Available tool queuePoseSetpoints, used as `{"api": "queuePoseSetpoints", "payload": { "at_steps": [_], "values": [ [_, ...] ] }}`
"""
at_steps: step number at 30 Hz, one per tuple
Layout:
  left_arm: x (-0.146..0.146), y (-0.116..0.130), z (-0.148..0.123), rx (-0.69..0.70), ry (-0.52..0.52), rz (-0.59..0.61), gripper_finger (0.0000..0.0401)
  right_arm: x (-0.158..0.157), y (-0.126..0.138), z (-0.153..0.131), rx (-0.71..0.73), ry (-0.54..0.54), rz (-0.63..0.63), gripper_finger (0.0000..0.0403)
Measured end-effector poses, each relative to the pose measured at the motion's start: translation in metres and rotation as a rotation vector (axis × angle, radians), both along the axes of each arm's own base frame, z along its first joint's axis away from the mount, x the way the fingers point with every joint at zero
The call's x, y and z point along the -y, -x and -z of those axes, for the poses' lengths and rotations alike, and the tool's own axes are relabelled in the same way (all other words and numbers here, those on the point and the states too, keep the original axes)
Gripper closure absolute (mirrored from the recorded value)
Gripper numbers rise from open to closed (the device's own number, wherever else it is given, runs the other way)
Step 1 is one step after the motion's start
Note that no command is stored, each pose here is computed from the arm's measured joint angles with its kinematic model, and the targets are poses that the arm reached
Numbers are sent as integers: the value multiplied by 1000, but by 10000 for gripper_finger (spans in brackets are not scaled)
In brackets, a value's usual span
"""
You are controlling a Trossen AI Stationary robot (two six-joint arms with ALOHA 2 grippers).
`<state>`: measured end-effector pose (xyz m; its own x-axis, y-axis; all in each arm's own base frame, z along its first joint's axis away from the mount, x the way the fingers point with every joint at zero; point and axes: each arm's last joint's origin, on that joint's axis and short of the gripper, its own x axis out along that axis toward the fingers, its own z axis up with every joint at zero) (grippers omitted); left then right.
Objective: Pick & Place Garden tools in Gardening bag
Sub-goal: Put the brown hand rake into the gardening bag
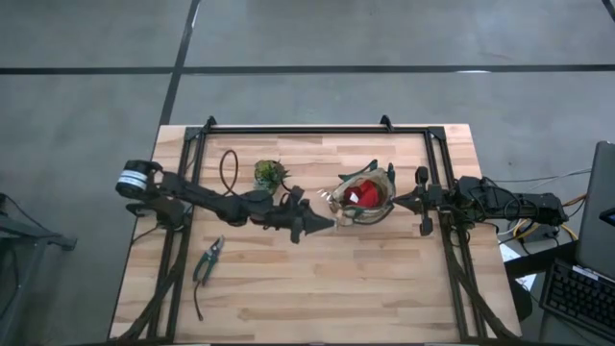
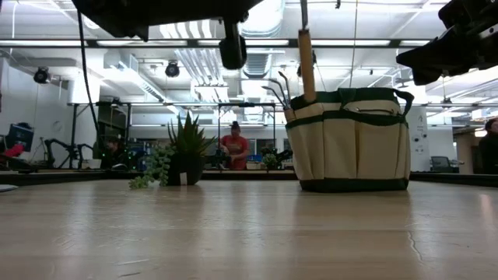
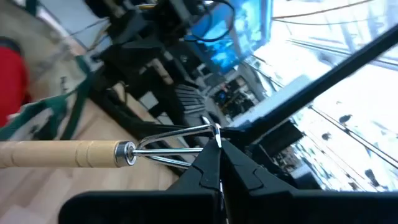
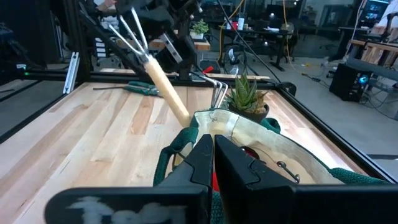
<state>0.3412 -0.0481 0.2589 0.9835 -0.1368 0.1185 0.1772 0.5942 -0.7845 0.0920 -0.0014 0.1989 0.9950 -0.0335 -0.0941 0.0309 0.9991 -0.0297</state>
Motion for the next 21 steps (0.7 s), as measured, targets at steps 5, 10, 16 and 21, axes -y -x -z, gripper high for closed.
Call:
{"api": "queuePoseSetpoints", "payload": {
  "at_steps": [5,10,16,21],
  "values": [
    [-1,-3,7,-30,42,-8,400,0,0,0,0,0,0,394],
    [-4,-3,10,-44,38,-61,400,0,0,0,0,1,0,394],
    [-11,0,14,-58,45,-180,401,0,0,0,0,2,0,394],
    [-12,1,19,-60,75,-219,400,0,0,0,0,2,0,394]
  ]
}}
